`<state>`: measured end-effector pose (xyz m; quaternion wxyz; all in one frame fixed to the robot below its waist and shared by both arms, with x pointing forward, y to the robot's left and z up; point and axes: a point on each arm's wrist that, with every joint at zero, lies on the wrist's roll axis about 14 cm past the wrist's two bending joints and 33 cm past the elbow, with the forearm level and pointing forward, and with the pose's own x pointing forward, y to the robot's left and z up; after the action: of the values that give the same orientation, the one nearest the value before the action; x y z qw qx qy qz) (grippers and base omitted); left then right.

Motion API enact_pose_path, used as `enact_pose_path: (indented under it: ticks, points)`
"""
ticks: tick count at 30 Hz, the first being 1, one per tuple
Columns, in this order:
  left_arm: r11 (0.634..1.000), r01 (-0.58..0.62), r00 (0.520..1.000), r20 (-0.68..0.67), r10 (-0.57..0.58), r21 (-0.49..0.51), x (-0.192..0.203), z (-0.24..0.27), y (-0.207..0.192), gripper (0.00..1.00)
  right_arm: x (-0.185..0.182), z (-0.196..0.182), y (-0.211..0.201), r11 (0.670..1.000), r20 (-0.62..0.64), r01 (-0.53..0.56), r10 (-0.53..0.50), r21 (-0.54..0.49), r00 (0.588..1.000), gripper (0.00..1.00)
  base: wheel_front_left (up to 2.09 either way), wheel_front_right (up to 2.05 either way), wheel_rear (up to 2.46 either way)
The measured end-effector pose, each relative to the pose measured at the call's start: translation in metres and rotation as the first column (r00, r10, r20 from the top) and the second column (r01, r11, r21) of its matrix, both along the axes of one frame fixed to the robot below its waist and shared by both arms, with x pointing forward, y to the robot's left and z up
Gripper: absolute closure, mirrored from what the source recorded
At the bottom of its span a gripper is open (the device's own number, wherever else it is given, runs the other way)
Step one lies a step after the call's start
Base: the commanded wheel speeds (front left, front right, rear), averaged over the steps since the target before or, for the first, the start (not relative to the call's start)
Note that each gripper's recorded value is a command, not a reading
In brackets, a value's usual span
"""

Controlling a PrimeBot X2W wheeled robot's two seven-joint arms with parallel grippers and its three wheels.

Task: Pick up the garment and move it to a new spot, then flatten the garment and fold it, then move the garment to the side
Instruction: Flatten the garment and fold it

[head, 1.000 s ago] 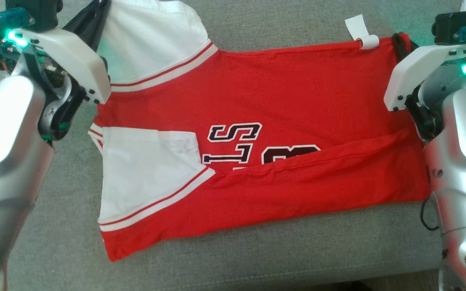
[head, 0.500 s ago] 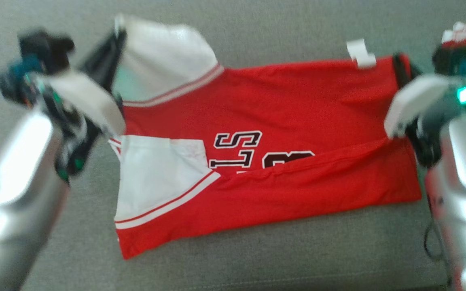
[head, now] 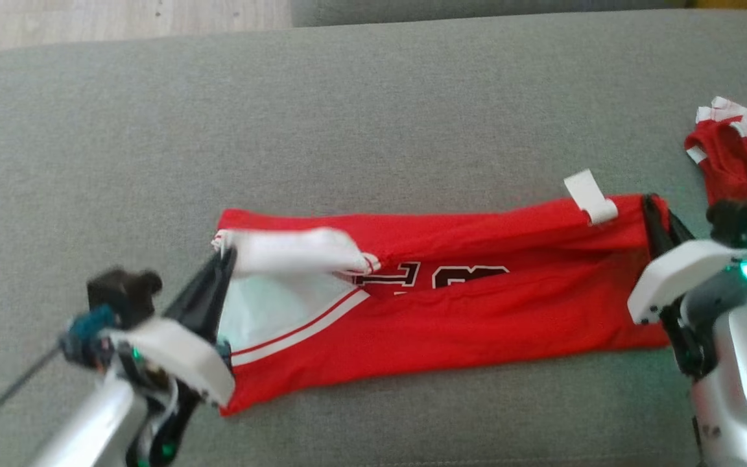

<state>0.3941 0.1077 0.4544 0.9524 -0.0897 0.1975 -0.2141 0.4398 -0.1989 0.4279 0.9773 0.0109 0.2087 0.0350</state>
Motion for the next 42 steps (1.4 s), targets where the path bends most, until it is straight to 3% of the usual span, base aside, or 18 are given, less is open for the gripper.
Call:
enact_pose_path:
  ticks: [2,3,4,5,6,7,8,9,10,20,28,42]
  points:
    - [1.000,-0.015,1.000,-0.018,0.015,-0.004,-0.009,-0.008,0.001,1.00,-0.004,-0.002,-0.001,1.000,-0.004,0.009,-0.009,0.005,1.000,1.00,0.00,0.00,0.00]
    - [1.000,-0.023,0.999,-0.028,0.022,-0.012,-0.012,-0.012,0.001,1.00,-0.006,-0.003,0.000,1.000,-0.005,0.011,-0.011,0.006,1.000,0.79,0.00,0.00,0.00]
    - [0.999,-0.030,0.999,-0.035,0.030,-0.019,-0.014,-0.015,0.000,1.00,-0.007,-0.003,0.000,1.000,-0.005,0.014,-0.014,0.008,1.000,0.67,0.00,0.00,0.00]
    - [0.999,-0.039,0.999,-0.035,0.038,-0.025,-0.015,-0.017,-0.002,1.00,-0.008,-0.004,0.001,1.000,-0.007,0.017,-0.017,0.012,1.000,0.44,0.00,0.00,0.00]
    - [0.998,-0.047,0.998,-0.036,0.046,-0.030,-0.016,-0.018,-0.003,1.00,-0.009,-0.004,0.001,1.000,-0.004,0.021,-0.021,0.016,1.000,0.00,0.00,0.00,0.00]
    - [0.998,-0.054,0.998,-0.031,0.053,-0.036,-0.018,-0.019,-0.004,0.94,-0.010,-0.002,0.000,1.000,0.006,0.026,-0.026,0.017,1.000,0.00,0.00,0.00,0.00]
    - [0.997,-0.061,0.998,-0.025,0.060,-0.045,-0.019,-0.019,-0.004,0.62,-0.012,-0.001,-0.002,0.999,0.014,0.035,-0.036,0.020,0.999,0.00,0.00,0.00,0.00]
    - [0.996,-0.070,0.997,-0.021,0.069,-0.054,-0.022,-0.021,-0.005,0.44,-0.015,-0.001,-0.005,0.999,0.019,0.046,-0.046,0.025,0.999,0.00,0.00,0.00,0.00]
    - [0.995,-0.081,0.997,-0.019,0.080,-0.061,-0.025,-0.022,-0.005,0.00,-0.017,0.000,-0.007,0.998,0.032,0.059,-0.060,0.032,0.998,0.00,0.00,0.00,0.00]
    - [0.976,-0.212,0.976,0.040,0.214,-0.044,-0.056,-0.025,0.018,0.00,-0.060,-0.001,-0.028,0.985,0.059,0.161,-0.165,0.062,0.984,0.00,0.00,0.00,0.00]
    - [0.948,-0.313,0.940,0.126,0.317,-0.054,-0.067,-0.002,0.038,0.00,-0.066,0.011,-0.030,0.981,0.067,0.179,-0.184,0.072,0.981,0.00,0.00,0.00,0.00]
    - [0.878,-0.474,0.865,0.154,0.478,-0.062,-0.091,0.010,0.078,0.00,-0.073,-0.058,-0.008,0.991,-0.216,0.129,-0.121,0.023,0.969,0.00,0.00,0.00,0.00]
